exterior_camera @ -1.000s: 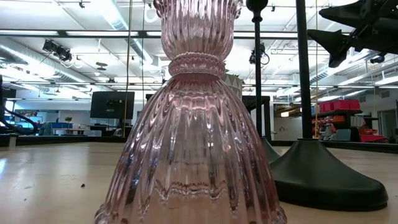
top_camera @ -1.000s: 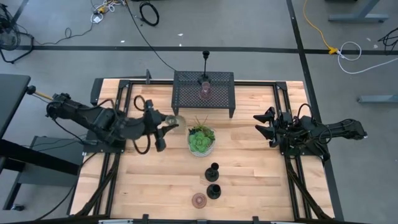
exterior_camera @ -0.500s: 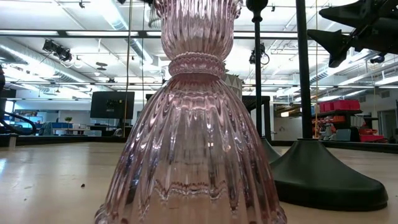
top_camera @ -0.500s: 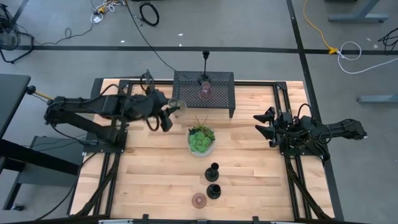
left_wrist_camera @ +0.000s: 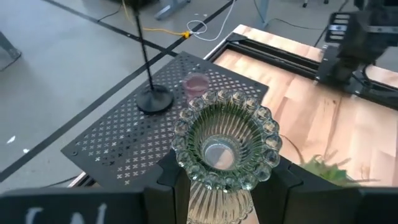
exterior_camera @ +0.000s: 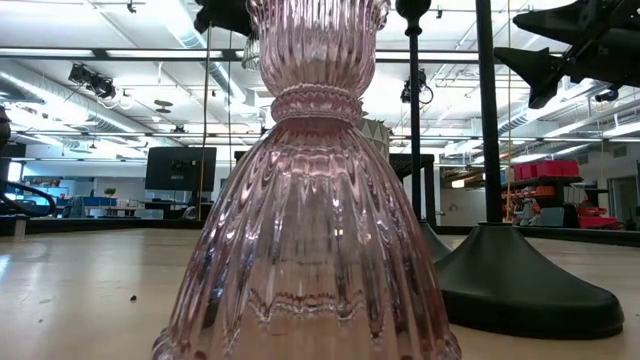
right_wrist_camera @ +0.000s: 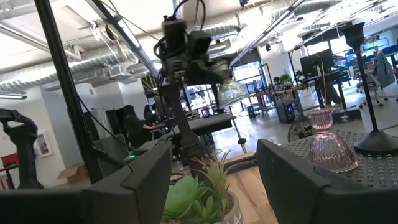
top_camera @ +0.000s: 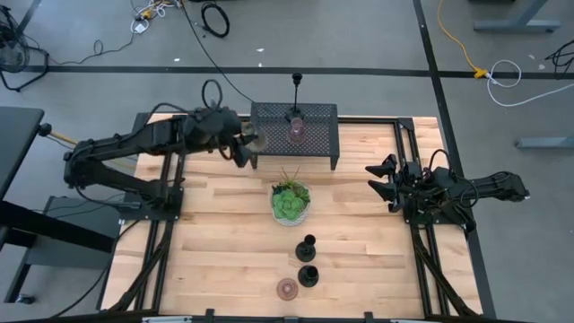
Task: Pick & Place candle stick holders
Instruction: Put the green glass candle holder on the shelf aligned with the other pink glass candle holder
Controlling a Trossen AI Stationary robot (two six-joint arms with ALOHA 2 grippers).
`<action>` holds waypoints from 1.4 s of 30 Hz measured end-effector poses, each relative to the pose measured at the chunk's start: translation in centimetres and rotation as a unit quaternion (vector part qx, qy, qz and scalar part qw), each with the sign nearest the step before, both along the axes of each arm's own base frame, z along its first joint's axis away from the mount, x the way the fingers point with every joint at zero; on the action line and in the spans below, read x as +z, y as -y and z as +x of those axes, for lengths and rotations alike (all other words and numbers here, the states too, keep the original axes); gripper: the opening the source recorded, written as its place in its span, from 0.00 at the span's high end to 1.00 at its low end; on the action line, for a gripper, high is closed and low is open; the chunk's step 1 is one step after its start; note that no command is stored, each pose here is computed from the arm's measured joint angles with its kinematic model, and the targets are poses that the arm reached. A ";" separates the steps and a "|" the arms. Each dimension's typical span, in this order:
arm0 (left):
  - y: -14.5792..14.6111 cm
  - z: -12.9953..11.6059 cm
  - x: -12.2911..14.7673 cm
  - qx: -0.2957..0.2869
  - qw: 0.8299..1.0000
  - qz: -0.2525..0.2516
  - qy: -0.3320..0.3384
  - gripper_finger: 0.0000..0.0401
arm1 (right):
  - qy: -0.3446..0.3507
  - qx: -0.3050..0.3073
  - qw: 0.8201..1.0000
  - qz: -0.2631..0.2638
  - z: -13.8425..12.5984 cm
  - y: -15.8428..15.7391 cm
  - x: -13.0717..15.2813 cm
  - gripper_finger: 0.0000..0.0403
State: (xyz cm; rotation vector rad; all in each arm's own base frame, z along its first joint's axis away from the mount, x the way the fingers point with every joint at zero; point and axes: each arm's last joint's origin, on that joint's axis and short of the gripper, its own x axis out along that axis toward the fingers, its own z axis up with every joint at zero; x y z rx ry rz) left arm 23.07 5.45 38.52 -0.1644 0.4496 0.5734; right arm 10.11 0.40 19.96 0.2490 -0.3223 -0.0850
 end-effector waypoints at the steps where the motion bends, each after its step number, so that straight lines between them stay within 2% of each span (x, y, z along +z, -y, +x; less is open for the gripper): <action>1: -0.3 0.0 0.0 0.001 1.000 -0.003 0.003 0.68 | 0.000 0.000 1.000 0.000 0.0 0.0 0.0 0.41; 10: -3.0 0.6 -0.8 0.034 0.999 -0.017 -0.006 0.68 | 0.000 -0.002 1.000 -0.004 0.0 0.0 0.0 0.41; 24: -6.2 4.5 -4.3 0.038 0.998 -0.039 -0.035 0.68 | 0.000 -0.002 1.000 -0.004 0.0 0.0 0.0 0.41; 30: -7.4 5.5 -5.9 0.048 0.996 -0.048 -0.059 0.68 | 0.000 -0.002 1.000 -0.004 0.0 0.0 0.0 0.41; 42: -9.1 6.9 -7.1 0.060 0.996 -0.045 -0.042 0.68 | 0.007 -0.002 1.000 -0.003 0.0 0.0 0.1 0.42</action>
